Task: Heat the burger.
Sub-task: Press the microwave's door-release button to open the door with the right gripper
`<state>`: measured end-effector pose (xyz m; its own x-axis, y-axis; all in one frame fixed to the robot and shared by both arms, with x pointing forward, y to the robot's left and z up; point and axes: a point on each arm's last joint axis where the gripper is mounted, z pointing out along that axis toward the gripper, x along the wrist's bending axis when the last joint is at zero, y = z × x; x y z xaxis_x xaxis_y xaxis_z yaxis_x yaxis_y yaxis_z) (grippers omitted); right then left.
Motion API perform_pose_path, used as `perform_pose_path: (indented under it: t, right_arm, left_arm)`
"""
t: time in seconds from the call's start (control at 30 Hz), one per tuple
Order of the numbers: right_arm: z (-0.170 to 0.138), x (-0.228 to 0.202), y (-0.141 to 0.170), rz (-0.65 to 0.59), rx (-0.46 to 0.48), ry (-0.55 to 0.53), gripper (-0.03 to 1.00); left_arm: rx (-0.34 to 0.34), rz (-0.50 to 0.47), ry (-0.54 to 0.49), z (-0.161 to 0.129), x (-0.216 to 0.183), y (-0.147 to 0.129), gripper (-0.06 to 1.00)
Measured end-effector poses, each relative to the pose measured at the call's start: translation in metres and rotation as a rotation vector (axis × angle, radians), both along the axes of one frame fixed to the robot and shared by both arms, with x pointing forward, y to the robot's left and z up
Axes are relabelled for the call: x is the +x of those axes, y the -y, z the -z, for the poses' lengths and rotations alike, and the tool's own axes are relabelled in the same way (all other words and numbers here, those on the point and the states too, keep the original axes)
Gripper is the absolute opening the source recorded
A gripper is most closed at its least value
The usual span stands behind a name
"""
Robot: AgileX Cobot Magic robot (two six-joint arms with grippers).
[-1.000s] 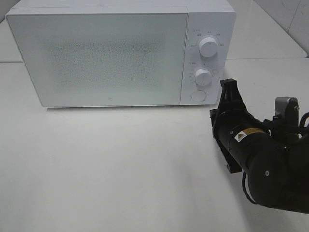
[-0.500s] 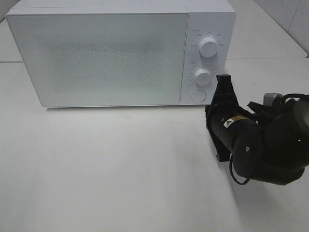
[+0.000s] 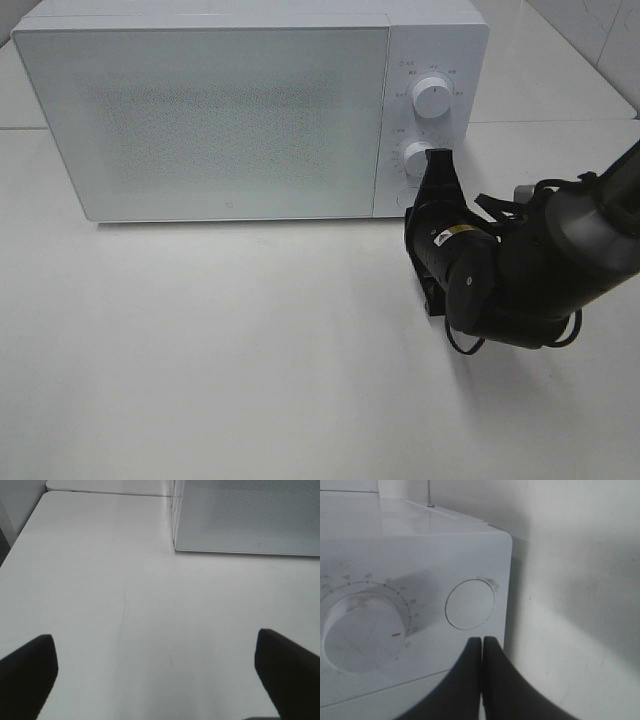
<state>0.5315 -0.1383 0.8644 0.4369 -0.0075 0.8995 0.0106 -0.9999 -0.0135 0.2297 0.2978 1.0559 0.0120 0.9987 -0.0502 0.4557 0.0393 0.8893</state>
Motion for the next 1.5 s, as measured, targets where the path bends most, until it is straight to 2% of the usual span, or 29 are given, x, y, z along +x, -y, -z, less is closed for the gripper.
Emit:
perform_pose_path:
  t: [0.37,0.67,1.5]
  right_arm:
    - [0.008,0.020,-0.010,0.005,0.013,0.005,0.02]
    - [0.009,0.038,0.001,0.057,0.007,0.021,0.02]
    - [0.017,0.049,-0.005,0.106,0.016,0.013,0.02]
  left_arm:
    - [0.000,0.000,0.000,0.000,0.000,0.000,0.99]
    - [0.000,0.000,0.000,0.000,0.000,0.000,0.99]
    - [0.000,0.000,0.000,0.000,0.000,0.000,0.99]
